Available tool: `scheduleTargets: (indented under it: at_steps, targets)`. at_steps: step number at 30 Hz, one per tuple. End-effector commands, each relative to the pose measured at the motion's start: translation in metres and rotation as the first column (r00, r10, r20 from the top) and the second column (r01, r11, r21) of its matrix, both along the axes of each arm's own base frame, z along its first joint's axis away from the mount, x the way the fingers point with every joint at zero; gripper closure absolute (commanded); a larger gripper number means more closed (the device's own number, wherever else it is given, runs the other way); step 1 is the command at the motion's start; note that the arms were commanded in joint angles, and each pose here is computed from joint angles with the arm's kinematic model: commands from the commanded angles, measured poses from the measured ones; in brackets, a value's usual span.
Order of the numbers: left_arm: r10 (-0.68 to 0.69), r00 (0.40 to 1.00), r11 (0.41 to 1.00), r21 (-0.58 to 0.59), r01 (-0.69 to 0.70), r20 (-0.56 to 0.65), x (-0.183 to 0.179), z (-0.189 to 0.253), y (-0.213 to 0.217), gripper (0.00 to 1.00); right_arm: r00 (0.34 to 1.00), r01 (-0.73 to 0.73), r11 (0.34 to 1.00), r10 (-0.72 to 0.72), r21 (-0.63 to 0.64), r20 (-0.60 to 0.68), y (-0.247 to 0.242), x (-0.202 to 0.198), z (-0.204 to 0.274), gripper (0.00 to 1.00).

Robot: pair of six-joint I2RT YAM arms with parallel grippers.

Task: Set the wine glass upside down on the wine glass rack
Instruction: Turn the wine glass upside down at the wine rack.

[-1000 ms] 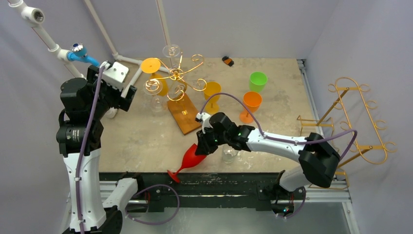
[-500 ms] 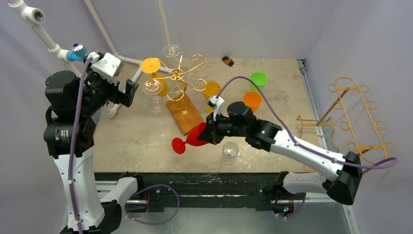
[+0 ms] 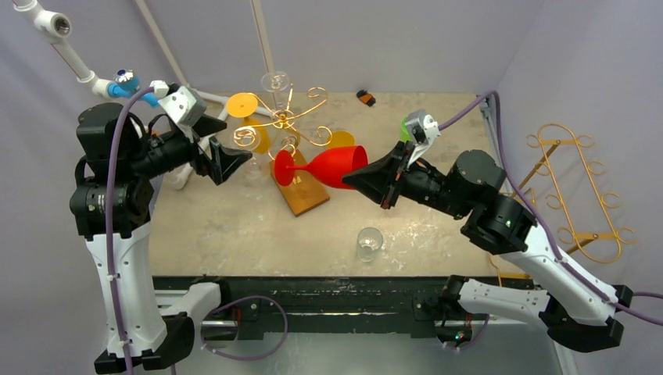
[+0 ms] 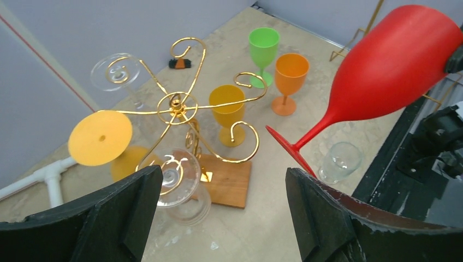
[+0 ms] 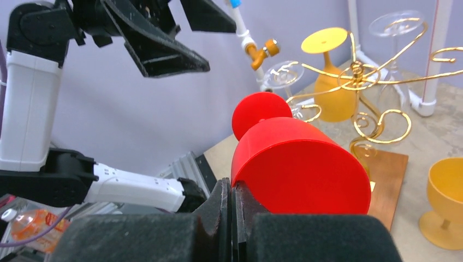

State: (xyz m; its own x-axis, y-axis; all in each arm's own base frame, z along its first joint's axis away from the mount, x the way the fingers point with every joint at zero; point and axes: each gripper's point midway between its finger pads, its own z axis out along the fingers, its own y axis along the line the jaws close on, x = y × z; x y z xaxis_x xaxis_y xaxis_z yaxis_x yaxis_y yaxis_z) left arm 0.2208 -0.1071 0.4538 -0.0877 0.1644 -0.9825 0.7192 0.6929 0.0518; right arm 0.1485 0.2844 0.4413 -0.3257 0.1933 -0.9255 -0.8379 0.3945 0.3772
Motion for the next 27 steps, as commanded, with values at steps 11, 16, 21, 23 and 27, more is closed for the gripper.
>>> scheduleTargets:
  at_steps: [11, 16, 21, 23, 27]
  targets:
    - [-0.173, 0.984, 0.97, -0.178, 0.165, -0.033, 0.003, 0.005, -0.027, 0.1, 0.976, 0.158, 0.972, -0.18, 0.172, 0.124, -0.002, 0.036, 0.081, 1.0]
    - [-0.12, 0.992, 0.968, -0.225, 0.107, -0.046, 0.037, 0.008, -0.041, 0.15, 0.964, 0.196, 0.961, -0.226, 0.197, 0.142, 0.0, 0.048, 0.093, 1.0]
    - [-0.104, 0.993, 0.988, -0.118, 0.098, -0.046, 0.059, 0.008, -0.087, 0.15, 0.951, 0.243, 0.948, -0.275, 0.206, 0.143, -0.006, 0.054, 0.097, 1.0]
    - [-0.085, 0.996, 0.991, -0.109, 0.084, -0.013, 0.063, 0.013, -0.086, 0.15, 0.949, 0.241, 0.945, -0.276, 0.22, 0.149, -0.008, 0.052, 0.099, 1.0]
    - [-0.05, 0.999, 0.997, -0.065, 0.05, -0.006, 0.072, 0.005, -0.081, 0.2, 0.948, 0.239, 0.944, -0.277, 0.228, 0.155, -0.012, 0.05, 0.099, 1.0]
